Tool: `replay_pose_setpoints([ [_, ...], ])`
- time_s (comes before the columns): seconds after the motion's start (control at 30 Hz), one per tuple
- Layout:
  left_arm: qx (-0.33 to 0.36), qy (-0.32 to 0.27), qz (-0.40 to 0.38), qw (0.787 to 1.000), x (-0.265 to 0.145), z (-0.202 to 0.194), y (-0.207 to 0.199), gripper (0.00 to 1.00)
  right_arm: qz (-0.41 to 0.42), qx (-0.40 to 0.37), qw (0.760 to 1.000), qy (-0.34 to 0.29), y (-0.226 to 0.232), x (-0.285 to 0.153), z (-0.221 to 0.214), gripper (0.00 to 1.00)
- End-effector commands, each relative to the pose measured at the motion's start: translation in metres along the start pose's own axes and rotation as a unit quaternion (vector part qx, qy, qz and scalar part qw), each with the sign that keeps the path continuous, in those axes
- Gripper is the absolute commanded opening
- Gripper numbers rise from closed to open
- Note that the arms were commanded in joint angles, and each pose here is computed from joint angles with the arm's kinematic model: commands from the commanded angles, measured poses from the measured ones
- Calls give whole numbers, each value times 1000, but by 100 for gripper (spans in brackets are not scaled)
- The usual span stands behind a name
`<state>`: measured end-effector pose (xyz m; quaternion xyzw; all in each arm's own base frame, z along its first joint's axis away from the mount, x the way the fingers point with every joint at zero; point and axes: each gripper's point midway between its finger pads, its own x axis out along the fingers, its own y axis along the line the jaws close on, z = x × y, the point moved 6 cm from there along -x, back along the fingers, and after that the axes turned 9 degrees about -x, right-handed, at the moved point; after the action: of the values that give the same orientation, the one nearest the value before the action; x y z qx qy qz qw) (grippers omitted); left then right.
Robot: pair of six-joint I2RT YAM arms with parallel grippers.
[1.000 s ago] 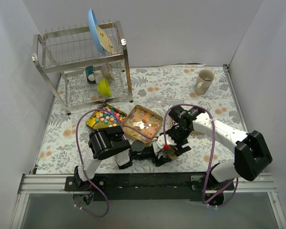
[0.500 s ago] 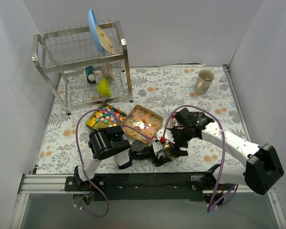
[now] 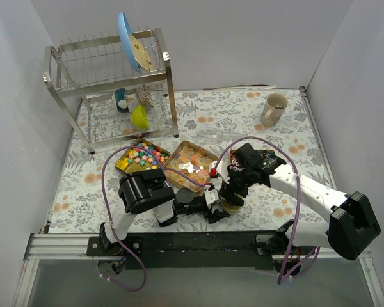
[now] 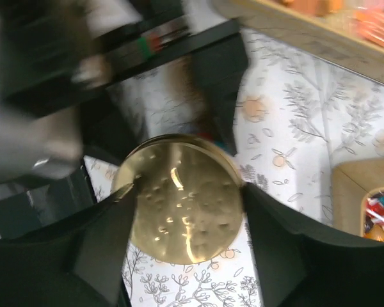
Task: Pack the candies
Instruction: Screw the bottle lid onto the packing bottle.
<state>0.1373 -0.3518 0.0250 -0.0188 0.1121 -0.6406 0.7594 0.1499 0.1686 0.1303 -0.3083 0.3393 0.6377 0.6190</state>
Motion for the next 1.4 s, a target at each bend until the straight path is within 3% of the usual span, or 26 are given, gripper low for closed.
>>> replay_pose_setpoints([
  [0.0,-4,3,31,1000,-14,-19,8,0,5,35,999,-1,4,3,3,73],
  [0.13,-3,3,29,1000,-15,-18,7,0,-41,17,999,-7,-5,-21,17,89],
  [0.33,-5,7,19,1000,-15,-20,5,0,-78,-72,992,-60,-8,-68,43,96],
  [0.53,-8,10,16,1000,-14,-23,4,0,41,-290,955,-52,10,-64,32,98],
  [0.63,-9,12,15,1000,-14,-23,4,0,97,-345,933,-31,7,-53,24,98],
  [0.87,-4,11,23,1000,-14,-24,6,0,120,-389,913,-6,-5,-28,8,98],
  [1.37,-3,10,31,999,-14,-26,9,0,157,-348,924,-7,-7,-2,-4,98],
])
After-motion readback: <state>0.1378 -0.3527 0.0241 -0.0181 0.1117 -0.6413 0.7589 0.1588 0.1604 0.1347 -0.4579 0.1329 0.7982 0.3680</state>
